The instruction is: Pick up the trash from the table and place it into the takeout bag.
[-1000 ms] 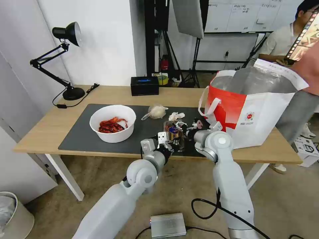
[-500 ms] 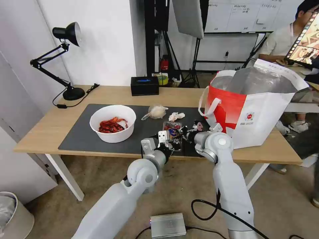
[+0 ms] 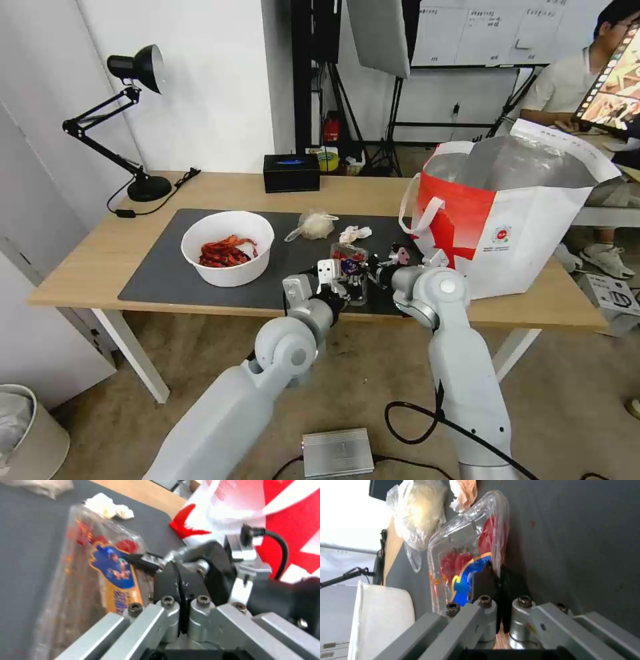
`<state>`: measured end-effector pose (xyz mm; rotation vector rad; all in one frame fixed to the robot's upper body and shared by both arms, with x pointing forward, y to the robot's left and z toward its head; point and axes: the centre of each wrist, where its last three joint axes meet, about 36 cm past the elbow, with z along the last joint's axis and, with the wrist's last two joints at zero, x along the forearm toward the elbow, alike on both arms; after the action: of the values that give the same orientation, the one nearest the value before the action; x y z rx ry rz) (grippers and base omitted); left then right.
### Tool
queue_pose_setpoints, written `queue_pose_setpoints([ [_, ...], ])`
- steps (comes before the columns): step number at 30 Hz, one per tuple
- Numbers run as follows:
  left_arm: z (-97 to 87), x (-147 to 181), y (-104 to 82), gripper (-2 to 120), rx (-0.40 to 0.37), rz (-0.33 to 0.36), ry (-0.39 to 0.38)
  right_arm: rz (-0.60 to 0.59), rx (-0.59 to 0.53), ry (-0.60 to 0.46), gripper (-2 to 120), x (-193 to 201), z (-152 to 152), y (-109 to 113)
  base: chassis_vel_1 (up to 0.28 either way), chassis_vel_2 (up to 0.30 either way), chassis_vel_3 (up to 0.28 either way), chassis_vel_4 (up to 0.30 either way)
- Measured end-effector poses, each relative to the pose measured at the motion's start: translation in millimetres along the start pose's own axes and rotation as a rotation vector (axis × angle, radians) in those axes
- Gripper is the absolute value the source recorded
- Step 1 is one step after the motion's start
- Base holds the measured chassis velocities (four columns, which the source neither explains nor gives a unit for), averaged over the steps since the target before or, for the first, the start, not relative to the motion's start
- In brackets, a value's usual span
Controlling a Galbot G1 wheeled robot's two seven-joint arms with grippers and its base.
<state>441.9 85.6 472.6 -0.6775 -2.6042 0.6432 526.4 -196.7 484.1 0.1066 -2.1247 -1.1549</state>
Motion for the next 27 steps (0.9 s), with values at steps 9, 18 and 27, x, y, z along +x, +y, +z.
queue_pose_setpoints([
  [9, -20.4, 19.0, 27.9, 0, -0.018, -0.047, -0.059, -0.009, -0.004, -0.002, 0, -1.1, 0.7, 2.3, 0.0, 0.0, 0.0, 0.0],
  [18, -17.8, 36.7, 40.9, 0, -0.017, -0.076, -0.069, -0.029, -0.003, -0.011, 0, 0.2, -2.1, 4.0, 0.0, 0.0, 0.0, 0.0],
  [27, -8.4, 59.6, 47.9, 15, -0.04, -0.097, -0.077, -0.095, 0.006, -0.061, 0, 16.6, -7.4, 9.1, 0.0, 0.0, 0.0, 0.0],
])
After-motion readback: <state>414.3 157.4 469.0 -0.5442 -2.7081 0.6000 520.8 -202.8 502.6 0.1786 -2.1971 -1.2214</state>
